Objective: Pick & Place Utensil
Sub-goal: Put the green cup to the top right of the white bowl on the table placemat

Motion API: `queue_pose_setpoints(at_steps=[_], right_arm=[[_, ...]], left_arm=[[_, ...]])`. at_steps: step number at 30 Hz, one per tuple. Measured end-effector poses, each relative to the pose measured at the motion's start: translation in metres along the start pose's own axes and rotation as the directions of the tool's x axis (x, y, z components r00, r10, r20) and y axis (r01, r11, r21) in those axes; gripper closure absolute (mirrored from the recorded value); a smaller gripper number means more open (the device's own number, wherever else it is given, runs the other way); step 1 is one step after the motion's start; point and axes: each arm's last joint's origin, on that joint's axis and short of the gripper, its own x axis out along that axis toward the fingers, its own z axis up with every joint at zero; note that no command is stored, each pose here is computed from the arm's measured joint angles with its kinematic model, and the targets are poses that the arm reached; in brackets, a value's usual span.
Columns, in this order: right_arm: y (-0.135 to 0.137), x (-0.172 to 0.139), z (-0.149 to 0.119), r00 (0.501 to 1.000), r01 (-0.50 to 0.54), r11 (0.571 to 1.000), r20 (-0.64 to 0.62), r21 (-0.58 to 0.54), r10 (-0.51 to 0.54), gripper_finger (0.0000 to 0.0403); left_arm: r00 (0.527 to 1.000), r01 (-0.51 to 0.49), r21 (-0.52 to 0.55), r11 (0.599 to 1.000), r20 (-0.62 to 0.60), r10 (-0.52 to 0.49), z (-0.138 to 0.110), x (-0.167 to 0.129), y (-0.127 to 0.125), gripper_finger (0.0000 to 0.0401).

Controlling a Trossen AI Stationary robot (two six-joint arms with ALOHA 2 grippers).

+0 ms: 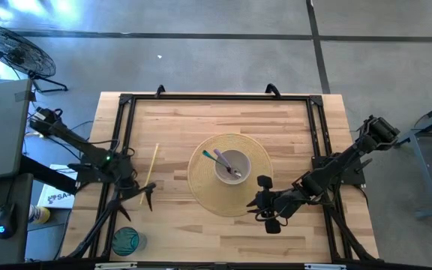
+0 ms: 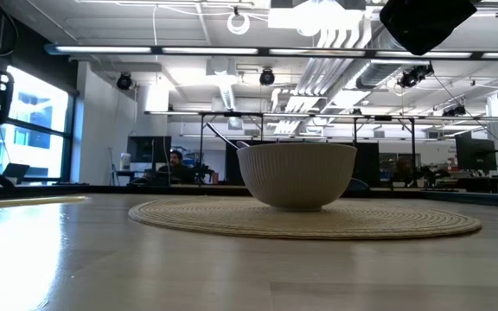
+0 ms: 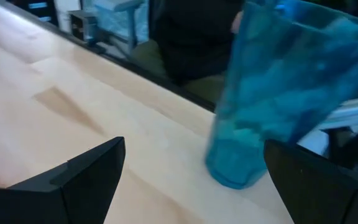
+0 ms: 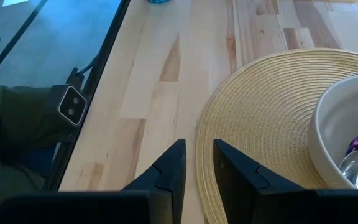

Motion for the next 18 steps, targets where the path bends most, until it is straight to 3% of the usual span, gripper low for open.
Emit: queue_pose_setpoints(at_steps=[9,18], right_arm=[[0.0,0.0,0.0,1.0,0.0,1.0,0.0,0.0,0.0,0.033],[0.0,0.0,0.0,1.0,0.0,1.0,0.0,0.0,0.0,0.033]], left_arm=[[0.997,0.073,0.064,0.995,-0.017,-0.072,0.0,0.008,-0.017,0.0011],[0.998,0.07,0.11,0.991,0.0,-0.07,0.003,0.013,-0.025,0.0001]])
